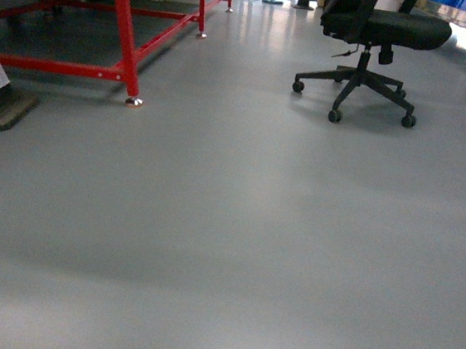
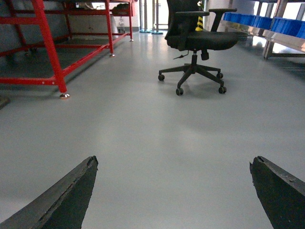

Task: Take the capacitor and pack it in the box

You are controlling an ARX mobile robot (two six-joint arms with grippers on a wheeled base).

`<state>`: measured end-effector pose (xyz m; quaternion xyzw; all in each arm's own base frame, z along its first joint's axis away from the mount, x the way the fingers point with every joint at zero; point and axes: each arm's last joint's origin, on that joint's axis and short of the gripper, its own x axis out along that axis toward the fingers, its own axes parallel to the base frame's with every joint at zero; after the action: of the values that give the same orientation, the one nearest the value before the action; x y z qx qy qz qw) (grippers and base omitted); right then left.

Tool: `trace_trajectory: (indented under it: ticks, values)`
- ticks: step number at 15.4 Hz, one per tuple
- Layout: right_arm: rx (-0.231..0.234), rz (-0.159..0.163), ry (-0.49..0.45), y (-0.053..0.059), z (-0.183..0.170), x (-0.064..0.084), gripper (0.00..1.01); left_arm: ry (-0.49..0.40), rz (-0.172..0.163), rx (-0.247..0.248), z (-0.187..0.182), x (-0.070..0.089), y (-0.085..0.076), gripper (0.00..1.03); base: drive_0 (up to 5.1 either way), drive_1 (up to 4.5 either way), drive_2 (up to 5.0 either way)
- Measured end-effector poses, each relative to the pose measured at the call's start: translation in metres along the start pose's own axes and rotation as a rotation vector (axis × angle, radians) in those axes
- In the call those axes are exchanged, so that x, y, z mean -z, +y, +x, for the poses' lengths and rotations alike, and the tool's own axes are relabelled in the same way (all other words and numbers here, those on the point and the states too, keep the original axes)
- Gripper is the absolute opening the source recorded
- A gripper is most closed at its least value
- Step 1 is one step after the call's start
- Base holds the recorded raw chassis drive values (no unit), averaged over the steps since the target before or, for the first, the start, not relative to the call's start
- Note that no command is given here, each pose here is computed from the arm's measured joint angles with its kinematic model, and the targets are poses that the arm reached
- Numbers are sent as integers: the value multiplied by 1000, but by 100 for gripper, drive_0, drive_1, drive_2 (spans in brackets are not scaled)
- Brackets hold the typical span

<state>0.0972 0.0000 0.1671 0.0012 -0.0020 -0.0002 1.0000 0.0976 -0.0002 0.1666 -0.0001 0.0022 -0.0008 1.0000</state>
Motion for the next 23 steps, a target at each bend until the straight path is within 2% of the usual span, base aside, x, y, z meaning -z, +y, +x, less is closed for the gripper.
trace_trajectory:
  ticks: [23]
  values:
    - [0, 0, -3, 0, 0, 0, 98, 0, 0, 0, 0, 0, 0, 44, -499, 237, 237]
